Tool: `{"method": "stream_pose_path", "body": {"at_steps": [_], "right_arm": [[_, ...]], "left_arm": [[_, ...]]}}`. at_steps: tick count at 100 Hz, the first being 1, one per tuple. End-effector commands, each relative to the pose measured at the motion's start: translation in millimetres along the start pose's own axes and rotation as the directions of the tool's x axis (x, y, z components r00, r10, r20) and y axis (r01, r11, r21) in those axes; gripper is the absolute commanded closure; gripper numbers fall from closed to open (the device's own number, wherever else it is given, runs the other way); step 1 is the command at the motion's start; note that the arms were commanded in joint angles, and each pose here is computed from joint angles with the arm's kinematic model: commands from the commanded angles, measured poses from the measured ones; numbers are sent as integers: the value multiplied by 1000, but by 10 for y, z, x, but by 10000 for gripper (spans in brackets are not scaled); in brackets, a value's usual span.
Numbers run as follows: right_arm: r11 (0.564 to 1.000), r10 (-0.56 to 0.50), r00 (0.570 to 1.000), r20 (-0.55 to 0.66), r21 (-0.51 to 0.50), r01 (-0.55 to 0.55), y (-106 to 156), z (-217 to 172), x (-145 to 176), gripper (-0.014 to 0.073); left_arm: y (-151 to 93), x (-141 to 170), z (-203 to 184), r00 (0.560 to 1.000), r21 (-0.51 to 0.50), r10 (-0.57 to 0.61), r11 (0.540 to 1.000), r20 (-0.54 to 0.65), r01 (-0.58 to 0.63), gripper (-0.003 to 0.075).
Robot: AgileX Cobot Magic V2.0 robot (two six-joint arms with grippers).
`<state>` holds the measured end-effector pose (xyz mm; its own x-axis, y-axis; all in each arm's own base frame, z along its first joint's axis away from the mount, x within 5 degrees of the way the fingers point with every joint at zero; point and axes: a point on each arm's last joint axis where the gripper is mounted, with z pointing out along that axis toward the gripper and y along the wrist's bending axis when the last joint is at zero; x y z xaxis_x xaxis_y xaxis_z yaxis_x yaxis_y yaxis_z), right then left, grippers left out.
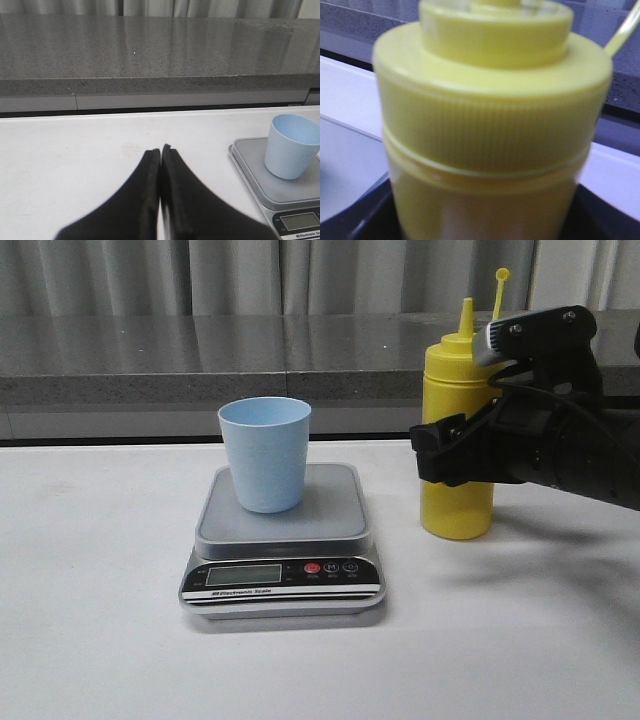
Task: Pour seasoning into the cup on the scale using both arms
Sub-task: 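Lower the bottle onto the table beside the scale, then open the right gripper and withdraw it from the bottle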
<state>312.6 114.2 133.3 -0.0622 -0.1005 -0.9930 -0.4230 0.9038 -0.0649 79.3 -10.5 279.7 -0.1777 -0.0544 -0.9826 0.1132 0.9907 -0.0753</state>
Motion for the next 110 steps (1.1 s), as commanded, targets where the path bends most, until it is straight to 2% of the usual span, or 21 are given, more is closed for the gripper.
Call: {"method": "stream_pose_path", "body": {"at_steps": [1, 29, 43, 73, 110], "right_arm": [[1000, -10, 993, 117, -15, 11, -3, 13, -210, 239], [1000, -13, 993, 117, -23, 16, 5, 12, -210, 34], [1000, -13, 993, 119, -23, 16, 5, 12, -212, -29], [1000, -7, 989, 146, -18, 10, 8, -46, -214, -44], [1000, 13, 994, 104, 5, -14, 14, -246, -64, -44]], "left_arm": [[-1, -146, -16, 996, -5, 0, 1000, 90, 0, 740], [-1, -146, -16, 996, -5, 0, 1000, 90, 0, 740], [-1, -146, -16, 996, -5, 0, 1000, 90, 0, 740], [-1, -146, -16, 996, -5, 0, 1000, 90, 0, 740], [-1, -146, -16, 996, -5, 0, 1000, 90, 0, 740]]}}
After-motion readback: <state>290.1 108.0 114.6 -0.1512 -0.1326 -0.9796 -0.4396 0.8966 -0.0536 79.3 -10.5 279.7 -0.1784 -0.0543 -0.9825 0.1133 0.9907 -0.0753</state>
